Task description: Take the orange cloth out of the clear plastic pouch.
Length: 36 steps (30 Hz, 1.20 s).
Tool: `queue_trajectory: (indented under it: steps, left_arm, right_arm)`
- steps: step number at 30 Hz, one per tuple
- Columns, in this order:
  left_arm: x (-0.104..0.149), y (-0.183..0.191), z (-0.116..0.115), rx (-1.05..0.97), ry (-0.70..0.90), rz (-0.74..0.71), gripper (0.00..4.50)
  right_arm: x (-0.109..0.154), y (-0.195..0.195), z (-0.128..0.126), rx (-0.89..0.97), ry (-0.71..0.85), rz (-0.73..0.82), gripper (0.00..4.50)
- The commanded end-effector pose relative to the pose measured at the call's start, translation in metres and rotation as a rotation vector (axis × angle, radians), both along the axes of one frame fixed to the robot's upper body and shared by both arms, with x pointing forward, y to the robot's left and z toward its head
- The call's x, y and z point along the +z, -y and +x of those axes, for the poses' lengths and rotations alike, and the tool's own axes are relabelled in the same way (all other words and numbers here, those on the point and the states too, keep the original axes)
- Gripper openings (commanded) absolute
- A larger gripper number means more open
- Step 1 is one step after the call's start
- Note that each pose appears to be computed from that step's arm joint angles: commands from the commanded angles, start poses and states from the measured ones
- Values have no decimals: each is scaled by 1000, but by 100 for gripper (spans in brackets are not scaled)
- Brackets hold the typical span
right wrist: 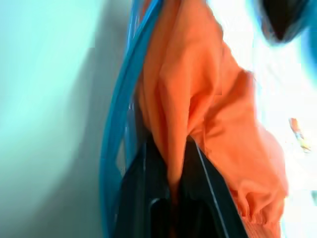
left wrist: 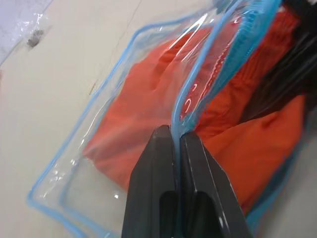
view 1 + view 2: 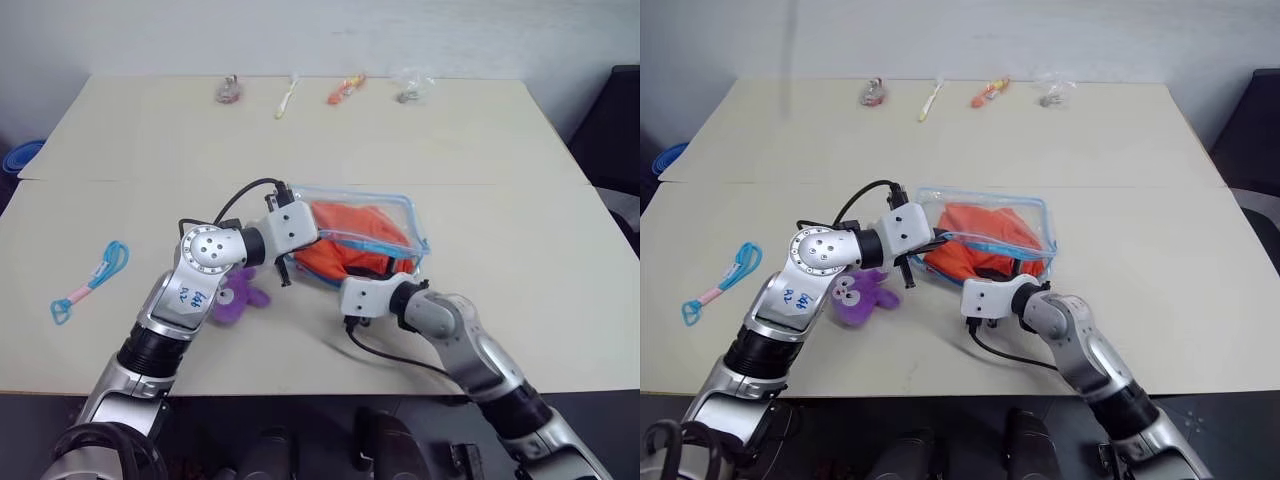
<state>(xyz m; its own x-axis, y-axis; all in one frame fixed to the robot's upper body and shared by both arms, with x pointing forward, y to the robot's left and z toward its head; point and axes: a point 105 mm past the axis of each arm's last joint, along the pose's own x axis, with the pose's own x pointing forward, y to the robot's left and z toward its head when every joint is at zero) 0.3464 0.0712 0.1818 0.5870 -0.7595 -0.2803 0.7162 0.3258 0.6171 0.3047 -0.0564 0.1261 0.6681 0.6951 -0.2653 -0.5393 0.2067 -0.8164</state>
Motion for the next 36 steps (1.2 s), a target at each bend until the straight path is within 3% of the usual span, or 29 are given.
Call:
queue_trajectory:
  steps: [1, 7, 12, 16, 20, 23, 27, 36]
  left_arm:
    - [6, 5, 3, 0, 40, -7, 0]
    - [7, 10, 8, -11, 52, -1, 0]
    - [7, 8, 14, 14, 64, 11, 0]
    - [12, 5, 25, 57, 79, -9, 0]
    - [43, 25, 18, -24, 102, -149, 0]
    - [49, 30, 13, -61, 105, -169, 0]
    - [44, 29, 15, -43, 108, -135, 0]
    - [19, 22, 19, -26, 86, -12, 0]
  right_arm:
    - [27, -14, -27, 149, 23, 60, 2]
    - [38, -6, -32, 161, -44, 147, 2]
    - [50, -13, -54, 308, -36, 150, 2]
    - [42, -9, -68, 371, -175, 169, 2]
    - [19, -7, -58, 321, -315, 207, 2]
    - [6, -8, -55, 318, -331, 159, 2]
    - [2, -11, -56, 371, -233, 54, 2]
    - [26, -11, -63, 444, 3, -52, 2]
